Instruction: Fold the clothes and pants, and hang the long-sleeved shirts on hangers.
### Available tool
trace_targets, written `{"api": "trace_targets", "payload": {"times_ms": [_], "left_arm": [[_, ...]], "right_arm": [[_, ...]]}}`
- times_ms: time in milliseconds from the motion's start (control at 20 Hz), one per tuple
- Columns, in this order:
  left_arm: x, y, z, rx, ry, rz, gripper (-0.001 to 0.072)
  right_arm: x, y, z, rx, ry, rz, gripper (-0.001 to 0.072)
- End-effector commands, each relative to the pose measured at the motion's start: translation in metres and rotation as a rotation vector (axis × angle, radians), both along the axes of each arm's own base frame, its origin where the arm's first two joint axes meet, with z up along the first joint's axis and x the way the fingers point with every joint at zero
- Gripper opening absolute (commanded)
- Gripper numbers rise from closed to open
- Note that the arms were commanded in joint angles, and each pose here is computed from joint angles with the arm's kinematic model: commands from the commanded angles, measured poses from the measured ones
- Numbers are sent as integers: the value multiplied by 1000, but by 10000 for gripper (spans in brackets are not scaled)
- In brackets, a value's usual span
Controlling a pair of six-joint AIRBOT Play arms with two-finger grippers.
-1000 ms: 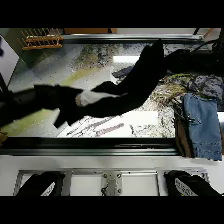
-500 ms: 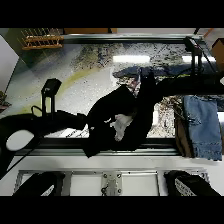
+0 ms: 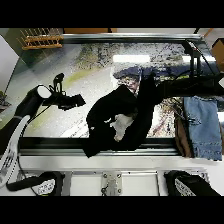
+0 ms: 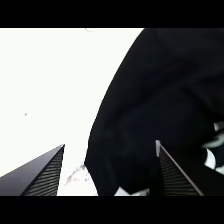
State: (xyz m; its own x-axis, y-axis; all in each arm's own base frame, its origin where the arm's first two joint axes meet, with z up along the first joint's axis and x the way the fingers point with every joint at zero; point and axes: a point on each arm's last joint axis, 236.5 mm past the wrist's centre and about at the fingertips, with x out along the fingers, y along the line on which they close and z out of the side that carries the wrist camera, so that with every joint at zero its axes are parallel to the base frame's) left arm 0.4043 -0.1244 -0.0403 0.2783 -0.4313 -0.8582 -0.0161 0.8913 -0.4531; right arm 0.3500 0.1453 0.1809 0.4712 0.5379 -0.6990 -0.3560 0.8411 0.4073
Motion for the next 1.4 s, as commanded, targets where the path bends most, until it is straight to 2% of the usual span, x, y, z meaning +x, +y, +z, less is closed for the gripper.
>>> {"api": "trace_targets", "payload": {"times_ms": [0, 250, 500, 600, 650, 800, 950, 1050, 1150, 1350], "left_arm": [[18, -20, -54, -136, 140, -32, 616], [25, -71, -69, -135, 183, -195, 616], [35, -105, -67, -123, 162, -232, 597], [43, -106, -60, -127, 144, -221, 89], [46, -105, -54, -133, 142, -211, 7], [80, -79, 21, -167, 20, -135, 5], [103, -37, 208, -175, -379, -90, 6], [71, -17, 332, -158, -646, -89, 6], [16, -7, 427, -128, -865, -103, 6], [-95, 7, 527, -48, -1144, -92, 7]], "right_arm": [[0, 0, 0, 1, 0, 0, 13], [0, 0, 0, 1, 0, 0, 13], [0, 0, 0, 0, -1, 1, 13], [2, 0, 1, 2, -10, -4, 13], [5, -1, 3, 4, -22, -12, 13], [23, -21, 30, -31, -124, -69, 13], [37, -64, 95, -85, -291, -174, 13], [36, -79, 137, -87, -389, -218, 13], [26, -82, 168, -87, -466, -231, 13], [-3, -79, 200, -85, -555, -233, 13]]}}
